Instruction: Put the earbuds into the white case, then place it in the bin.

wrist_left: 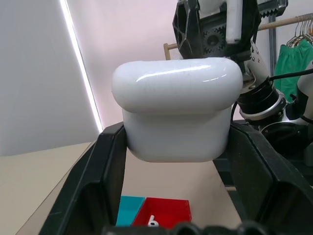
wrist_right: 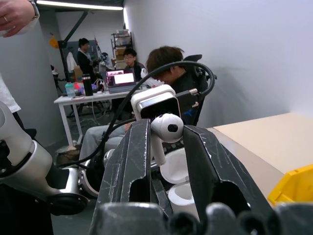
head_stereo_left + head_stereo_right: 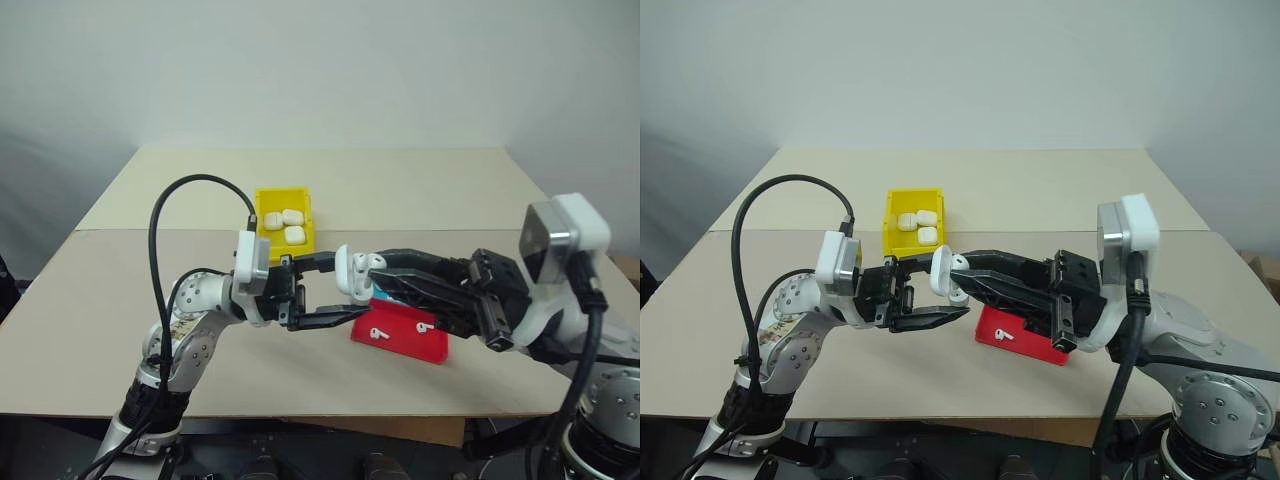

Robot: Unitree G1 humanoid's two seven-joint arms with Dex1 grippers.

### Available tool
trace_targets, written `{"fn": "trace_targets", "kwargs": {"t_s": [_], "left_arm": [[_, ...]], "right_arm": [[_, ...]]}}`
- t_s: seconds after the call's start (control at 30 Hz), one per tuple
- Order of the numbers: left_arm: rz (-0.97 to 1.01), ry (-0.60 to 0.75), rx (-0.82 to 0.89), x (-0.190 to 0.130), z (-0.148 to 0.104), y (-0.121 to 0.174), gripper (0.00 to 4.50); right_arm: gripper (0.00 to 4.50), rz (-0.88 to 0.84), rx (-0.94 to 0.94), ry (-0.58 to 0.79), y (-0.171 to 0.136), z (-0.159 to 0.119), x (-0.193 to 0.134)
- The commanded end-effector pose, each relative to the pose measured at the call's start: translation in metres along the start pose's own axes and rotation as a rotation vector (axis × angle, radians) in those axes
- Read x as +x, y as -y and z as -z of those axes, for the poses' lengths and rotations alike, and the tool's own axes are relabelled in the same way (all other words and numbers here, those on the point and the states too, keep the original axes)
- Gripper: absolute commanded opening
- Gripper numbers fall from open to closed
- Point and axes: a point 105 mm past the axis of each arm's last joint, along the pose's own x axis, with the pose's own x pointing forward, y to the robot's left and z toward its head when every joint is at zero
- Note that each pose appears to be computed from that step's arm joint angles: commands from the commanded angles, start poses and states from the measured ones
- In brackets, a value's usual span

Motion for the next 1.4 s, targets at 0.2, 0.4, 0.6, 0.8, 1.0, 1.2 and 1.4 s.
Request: {"fn": "trace_targets", "kwargs": {"t_s": [0.2, 0.4, 0.6, 0.8, 1.0, 1.2, 1.4], "left_arm": [[0.002, 0.017, 0.057, 0.002, -0.009, 0.004, 2.77], [-0.008, 0.022, 0.063, 0.001, -0.009, 0.005, 2.77], [-0.014, 0.024, 0.065, 0.0, -0.009, 0.005, 2.77], [-0.018, 0.025, 0.066, 0.0, -0.007, 0.005, 2.77], [-0.024, 0.019, 0.063, -0.001, -0.006, 0.004, 2.77], [-0.031, 0.018, 0.06, -0.001, -0.006, 0.003, 2.77], [-0.036, 0.0, 0.057, -0.004, 0.0, 0.0, 2.77]], "right_arm": [[1.27, -0.023, -0.039, 0.006, 0.001, 0.003, 0.003], [1.27, -0.014, -0.038, -0.027, 0.004, 0.011, 0.001], [1.27, -0.002, -0.042, -0.058, 0.007, 0.018, -0.001], [1.27, -0.003, -0.047, -0.047, 0.007, 0.018, -0.001], [2.14, 0.009, -0.079, -0.028, 0.007, 0.014, -0.002], [2.14, -0.004, -0.084, -0.04, 0.006, 0.014, -0.005], [2.14, -0.015, -0.084, -0.033, 0.009, 0.0, -0.02]]}}
